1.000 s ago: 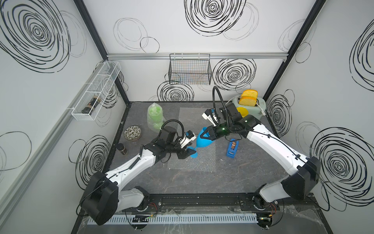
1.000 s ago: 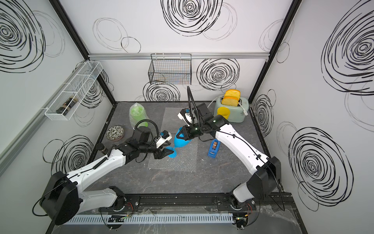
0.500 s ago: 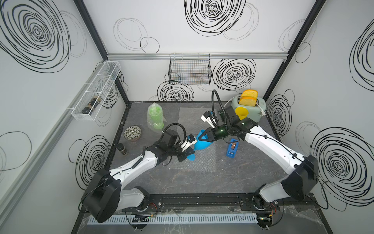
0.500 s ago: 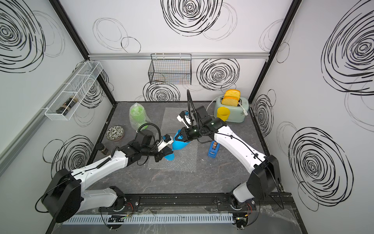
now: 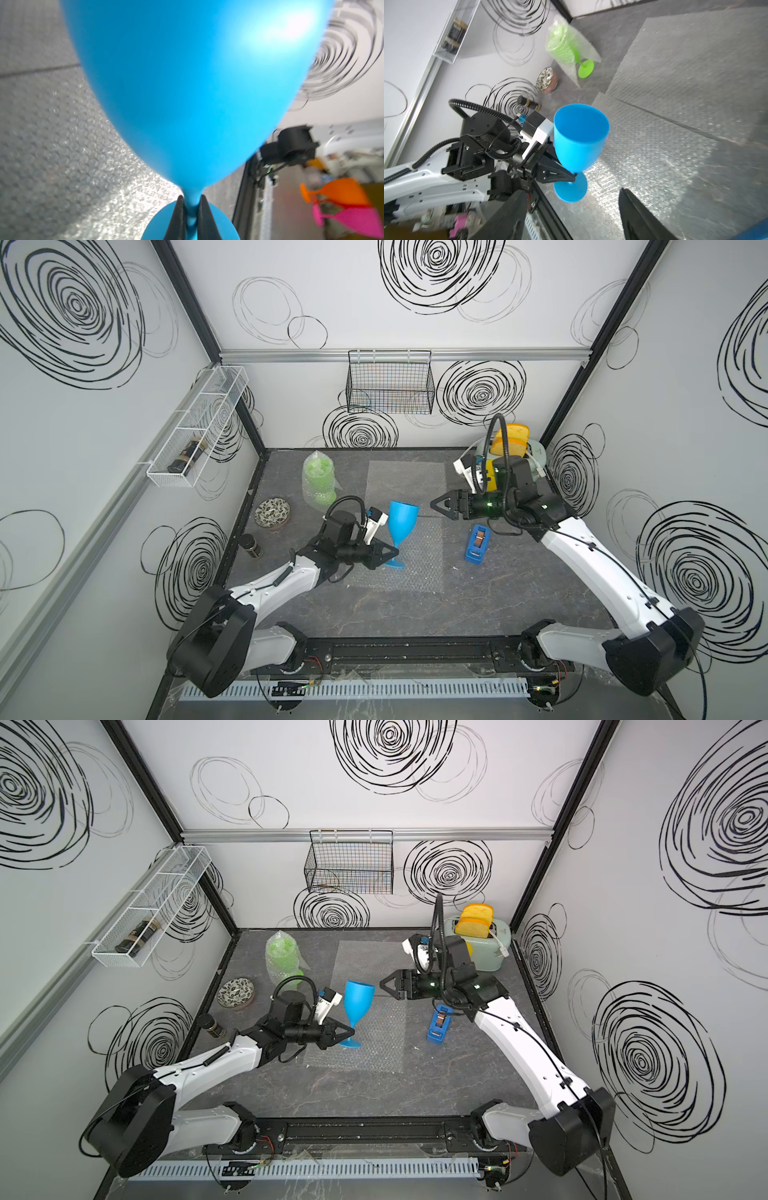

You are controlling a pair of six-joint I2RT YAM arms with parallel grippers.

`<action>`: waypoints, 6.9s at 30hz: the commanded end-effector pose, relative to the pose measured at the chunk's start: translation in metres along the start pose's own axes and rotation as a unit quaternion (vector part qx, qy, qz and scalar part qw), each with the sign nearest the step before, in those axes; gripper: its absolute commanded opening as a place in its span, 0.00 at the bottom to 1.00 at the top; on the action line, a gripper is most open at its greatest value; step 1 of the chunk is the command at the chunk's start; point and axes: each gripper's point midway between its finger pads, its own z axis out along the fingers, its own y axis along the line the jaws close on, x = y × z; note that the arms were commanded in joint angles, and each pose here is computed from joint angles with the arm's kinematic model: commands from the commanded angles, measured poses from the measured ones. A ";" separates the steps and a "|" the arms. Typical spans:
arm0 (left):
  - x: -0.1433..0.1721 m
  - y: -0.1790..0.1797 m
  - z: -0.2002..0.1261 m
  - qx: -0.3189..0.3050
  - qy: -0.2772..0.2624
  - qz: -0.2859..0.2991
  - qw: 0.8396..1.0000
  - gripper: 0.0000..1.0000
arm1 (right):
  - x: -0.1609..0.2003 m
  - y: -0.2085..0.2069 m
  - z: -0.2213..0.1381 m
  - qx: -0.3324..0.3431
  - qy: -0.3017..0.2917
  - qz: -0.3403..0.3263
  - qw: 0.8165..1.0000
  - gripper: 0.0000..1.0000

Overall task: Wrap wine glasses in bubble wrap
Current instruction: Pick up the wine glass at the center of the board, then place the wine glass on the bubble wrap, then wrap the wine glass in bubble wrap.

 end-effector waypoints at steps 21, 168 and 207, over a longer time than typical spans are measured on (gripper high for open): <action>0.026 0.032 0.066 -0.024 0.078 -0.219 0.972 0.00 | 0.113 -0.122 0.069 0.134 0.066 0.196 0.969 0.62; -0.042 0.057 0.055 -0.049 0.074 -0.168 0.982 0.83 | 0.125 -0.060 0.148 -0.020 0.135 0.164 0.977 0.11; -0.029 0.070 0.066 -0.085 0.103 -0.174 0.976 0.63 | 0.088 -0.104 0.131 0.028 0.099 0.193 0.976 0.73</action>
